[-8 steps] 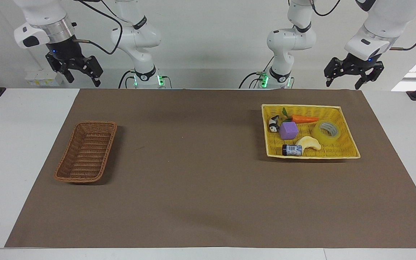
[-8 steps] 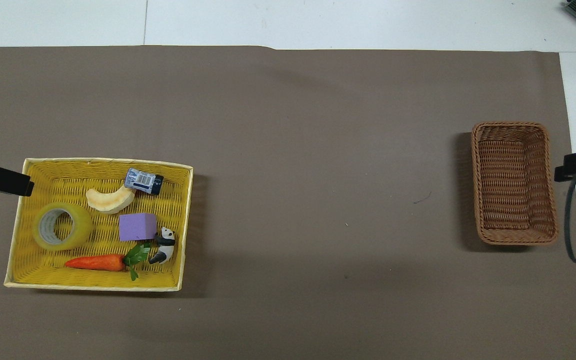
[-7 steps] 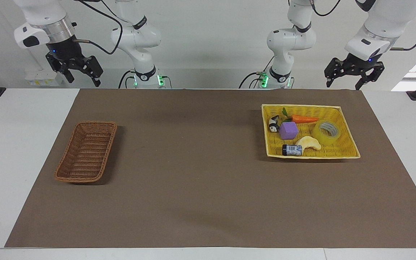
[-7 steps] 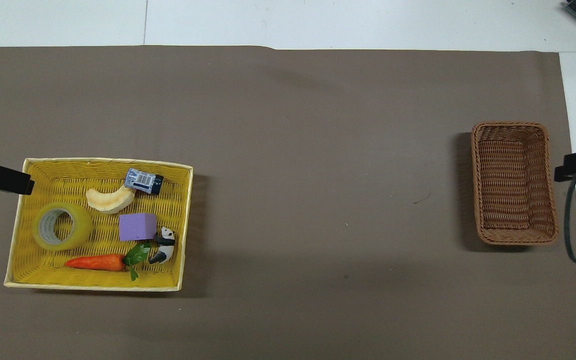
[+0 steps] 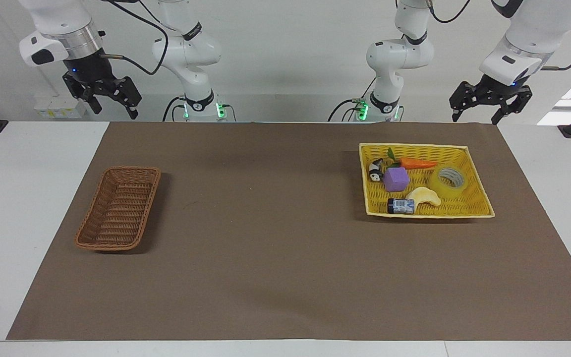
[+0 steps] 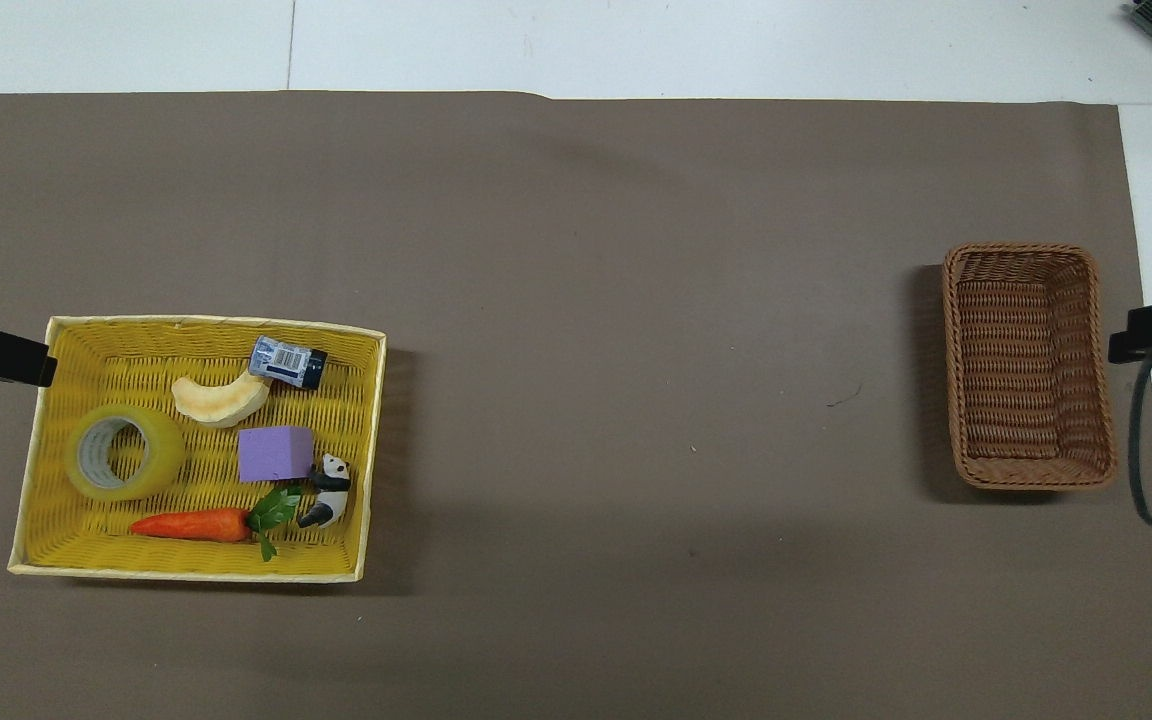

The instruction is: Move tape to another basket

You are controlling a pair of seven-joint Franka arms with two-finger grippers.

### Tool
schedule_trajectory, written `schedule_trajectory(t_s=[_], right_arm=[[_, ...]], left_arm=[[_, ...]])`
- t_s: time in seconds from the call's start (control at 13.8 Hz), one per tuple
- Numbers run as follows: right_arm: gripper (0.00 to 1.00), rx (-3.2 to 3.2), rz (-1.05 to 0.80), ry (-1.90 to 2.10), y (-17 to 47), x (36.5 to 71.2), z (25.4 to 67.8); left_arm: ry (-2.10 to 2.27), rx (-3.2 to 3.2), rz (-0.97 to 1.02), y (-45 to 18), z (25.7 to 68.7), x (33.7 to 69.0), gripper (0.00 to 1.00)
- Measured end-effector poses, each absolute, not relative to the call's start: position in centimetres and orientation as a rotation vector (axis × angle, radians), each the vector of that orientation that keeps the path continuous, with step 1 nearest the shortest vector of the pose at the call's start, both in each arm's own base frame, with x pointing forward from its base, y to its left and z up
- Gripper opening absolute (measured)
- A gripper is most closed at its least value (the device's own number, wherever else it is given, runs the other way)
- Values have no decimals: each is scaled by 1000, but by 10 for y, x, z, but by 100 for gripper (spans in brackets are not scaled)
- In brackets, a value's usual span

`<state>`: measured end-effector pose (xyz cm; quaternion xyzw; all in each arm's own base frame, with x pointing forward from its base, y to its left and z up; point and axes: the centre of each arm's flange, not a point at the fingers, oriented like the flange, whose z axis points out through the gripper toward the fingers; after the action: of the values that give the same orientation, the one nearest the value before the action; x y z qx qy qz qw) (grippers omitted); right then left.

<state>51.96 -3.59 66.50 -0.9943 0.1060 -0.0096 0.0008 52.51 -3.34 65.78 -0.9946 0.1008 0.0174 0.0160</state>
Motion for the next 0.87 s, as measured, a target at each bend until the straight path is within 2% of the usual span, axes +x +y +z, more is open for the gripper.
schedule_trajectory(t_s=[0.58, 0.87], right_arm=[[100, -3122, -30, 333, -36, 520, 665], [100, -3122, -30, 333, -36, 520, 665]], left_arm=[[296, -3113, 38, -29, 657, 527, 100], [266, -3116, 25, -10, 639, 533, 100]])
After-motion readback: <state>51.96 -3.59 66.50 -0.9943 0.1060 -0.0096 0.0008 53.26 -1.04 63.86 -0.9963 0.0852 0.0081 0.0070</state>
